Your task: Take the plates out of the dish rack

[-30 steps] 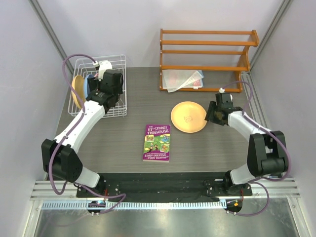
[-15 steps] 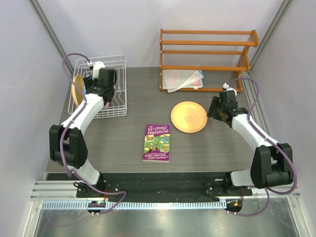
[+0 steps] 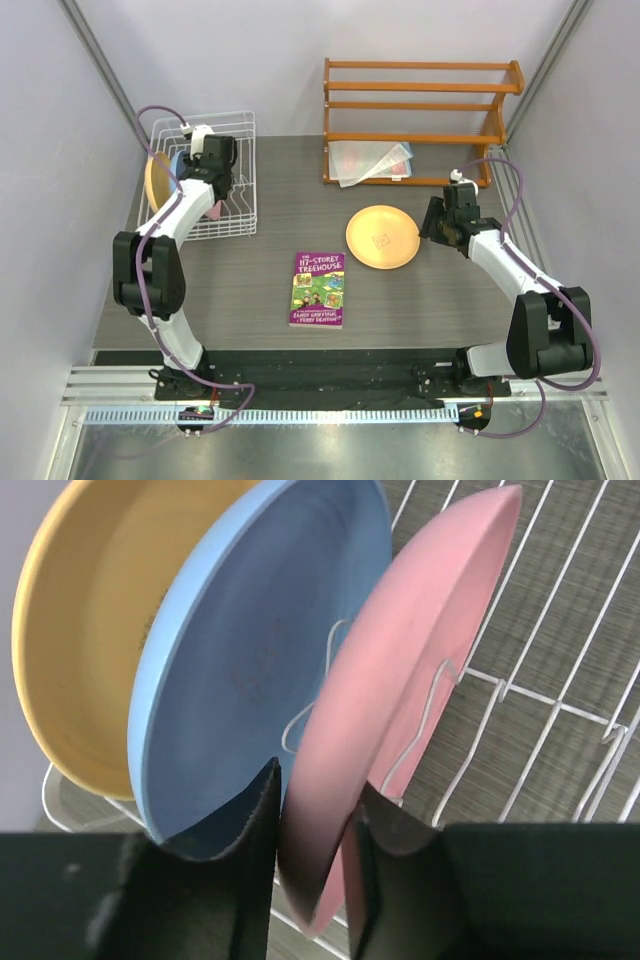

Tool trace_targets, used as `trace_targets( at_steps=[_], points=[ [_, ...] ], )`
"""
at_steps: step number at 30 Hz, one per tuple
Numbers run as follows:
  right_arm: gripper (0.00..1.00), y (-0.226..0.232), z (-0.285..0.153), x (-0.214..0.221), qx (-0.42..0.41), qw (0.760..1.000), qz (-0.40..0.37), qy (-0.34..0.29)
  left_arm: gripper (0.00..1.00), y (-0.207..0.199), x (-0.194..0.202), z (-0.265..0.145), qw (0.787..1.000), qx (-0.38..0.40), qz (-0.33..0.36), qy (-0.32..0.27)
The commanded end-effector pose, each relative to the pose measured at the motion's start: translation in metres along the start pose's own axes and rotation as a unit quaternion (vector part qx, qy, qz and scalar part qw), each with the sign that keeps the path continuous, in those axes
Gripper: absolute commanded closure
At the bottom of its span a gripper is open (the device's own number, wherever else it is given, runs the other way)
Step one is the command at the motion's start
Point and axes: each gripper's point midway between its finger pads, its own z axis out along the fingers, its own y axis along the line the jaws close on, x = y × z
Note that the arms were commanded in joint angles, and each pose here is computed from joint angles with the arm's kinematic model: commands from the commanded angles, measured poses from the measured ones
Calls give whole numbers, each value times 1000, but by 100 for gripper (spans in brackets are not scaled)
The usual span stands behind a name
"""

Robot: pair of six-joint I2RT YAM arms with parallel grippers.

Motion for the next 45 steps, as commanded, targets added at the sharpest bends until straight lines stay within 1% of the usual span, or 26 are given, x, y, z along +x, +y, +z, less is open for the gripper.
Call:
trace_targets(
  at_steps=[1,3,4,6,7,13,17,20,29,32,33,34,35,36,37,38,40,41,42,43,44,45],
  points=[
    [45,3,2,-10,-3,1000,-6,-10,82,-2,-26,-2,999,5,-34,-21],
    [45,5,4,-9,-5,1000,-5,-7,87,-1,-30,-4,999,8,-36,-21],
    [45,5,5,-9,-6,1000,-5,-6,91,0,-32,-5,999,8,-36,-21],
    [45,6,7,-7,-9,1000,-6,-3,95,2,-34,-7,999,6,-36,-23],
    [45,6,9,-6,-10,1000,-6,0,100,5,-36,-9,999,0,-37,-25],
    [45,8,12,-3,-15,1000,-7,7,100,22,-43,-17,998,-31,-35,-40],
    [45,9,11,-3,-17,1000,-5,7,100,38,-58,-32,995,-70,-25,-65],
    [45,9,11,-5,-18,1000,-4,5,100,43,-67,-45,993,-81,-20,-83],
    [44,14,2,-16,-28,1000,-6,-13,100,54,-90,-87,991,-61,-38,-117],
    [44,22,-5,-20,-49,999,-4,-18,100,43,-90,-103,992,-19,-43,-114],
    [44,26,-9,-24,-59,998,-2,-23,100,33,-88,-110,993,3,-40,-112],
    [43,36,-14,-27,-83,996,-1,-24,100,17,-86,-117,992,58,-44,-103],
    [43,43,-17,-30,-101,995,1,-27,100,7,-78,-122,991,89,-56,-86],
    [43,59,-23,-33,-137,990,-2,-31,100,-8,-73,-127,986,132,-69,-72],
    [41,68,-30,-38,-155,987,-5,-44,100,-36,-63,-140,973,217,-72,-45],
    [40,76,-33,-40,-169,984,-9,-51,100,-53,-51,-148,960,266,-83,-22],
    [38,101,-43,-42,-219,974,-11,-62,100,-79,-44,-165,938,332,-100,-10],
    [38,110,-46,-41,-241,969,-9,-61,100,-99,-29,-178,918,386,-95,16],
    [38,125,-52,-46,-278,958,5,-69,100,-111,-26,-188,905,413,-100,25],
    [37,134,-52,-39,-296,953,8,-59,100,-121,-19,-195,895,433,-98,40],
    [36,141,-52,-40,-310,949,13,-62,100,-136,-9,-208,880,463,-84,57],
    [35,149,-55,-44,-325,943,15,-68,100,-142,-4,-212,875,472,-80,66]
  ],
)
